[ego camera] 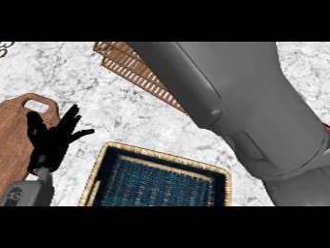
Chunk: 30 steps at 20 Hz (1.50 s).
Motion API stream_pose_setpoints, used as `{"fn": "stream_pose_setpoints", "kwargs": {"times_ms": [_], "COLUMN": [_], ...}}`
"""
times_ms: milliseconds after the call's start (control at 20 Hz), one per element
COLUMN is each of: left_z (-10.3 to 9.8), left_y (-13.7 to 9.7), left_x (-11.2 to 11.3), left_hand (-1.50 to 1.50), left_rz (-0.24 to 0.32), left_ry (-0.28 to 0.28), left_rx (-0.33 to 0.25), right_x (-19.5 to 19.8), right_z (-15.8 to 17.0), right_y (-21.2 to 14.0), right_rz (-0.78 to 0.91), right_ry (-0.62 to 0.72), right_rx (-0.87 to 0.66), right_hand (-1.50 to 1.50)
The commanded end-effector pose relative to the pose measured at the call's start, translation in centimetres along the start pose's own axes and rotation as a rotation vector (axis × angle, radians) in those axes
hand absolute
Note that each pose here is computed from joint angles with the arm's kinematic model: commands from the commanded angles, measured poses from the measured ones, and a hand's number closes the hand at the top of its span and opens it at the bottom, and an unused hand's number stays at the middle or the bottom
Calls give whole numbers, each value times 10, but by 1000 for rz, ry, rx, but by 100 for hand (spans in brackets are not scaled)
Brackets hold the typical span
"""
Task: Pick the bell pepper from the placemat and place it in the tiered shelf
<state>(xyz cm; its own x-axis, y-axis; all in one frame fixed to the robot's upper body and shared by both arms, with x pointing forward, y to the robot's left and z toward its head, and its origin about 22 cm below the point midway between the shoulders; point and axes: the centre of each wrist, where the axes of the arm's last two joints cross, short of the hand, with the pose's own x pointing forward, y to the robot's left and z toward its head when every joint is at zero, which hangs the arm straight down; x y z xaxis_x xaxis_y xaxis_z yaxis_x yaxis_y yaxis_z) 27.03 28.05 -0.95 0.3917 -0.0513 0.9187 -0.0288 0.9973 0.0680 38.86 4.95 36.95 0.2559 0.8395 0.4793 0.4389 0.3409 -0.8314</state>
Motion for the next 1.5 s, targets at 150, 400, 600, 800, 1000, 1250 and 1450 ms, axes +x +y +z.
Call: {"fn": "stream_pose_setpoints", "kwargs": {"times_ms": [150,400,600,800,1000,1250,1450], "left_z": [5,3,1,5,4,5,5], "left_y": [-4,-9,-8,1,-1,1,1], "left_x": [-21,-14,-17,-5,-6,-11,-22], "left_hand": [0,0,0,0,0,0,0], "left_rz": [16,24,-5,20,12,22,32], "left_ry": [46,40,35,55,35,44,41], "left_rx": [-24,-29,-21,-15,-10,-7,13], "right_x": [-5,-17,-23,-15,-11,-1,-1], "right_z": [-9,-17,-21,-19,-18,-14,-15], "right_y": [21,37,46,37,35,17,14], "right_rz": [-10,-49,-54,-48,56,-255,-378], "right_ry": [167,132,110,96,101,175,176], "right_rx": [-25,-36,-29,-13,4,-99,-113], "right_hand": [150,150,150,150,150,-150,-150]}}
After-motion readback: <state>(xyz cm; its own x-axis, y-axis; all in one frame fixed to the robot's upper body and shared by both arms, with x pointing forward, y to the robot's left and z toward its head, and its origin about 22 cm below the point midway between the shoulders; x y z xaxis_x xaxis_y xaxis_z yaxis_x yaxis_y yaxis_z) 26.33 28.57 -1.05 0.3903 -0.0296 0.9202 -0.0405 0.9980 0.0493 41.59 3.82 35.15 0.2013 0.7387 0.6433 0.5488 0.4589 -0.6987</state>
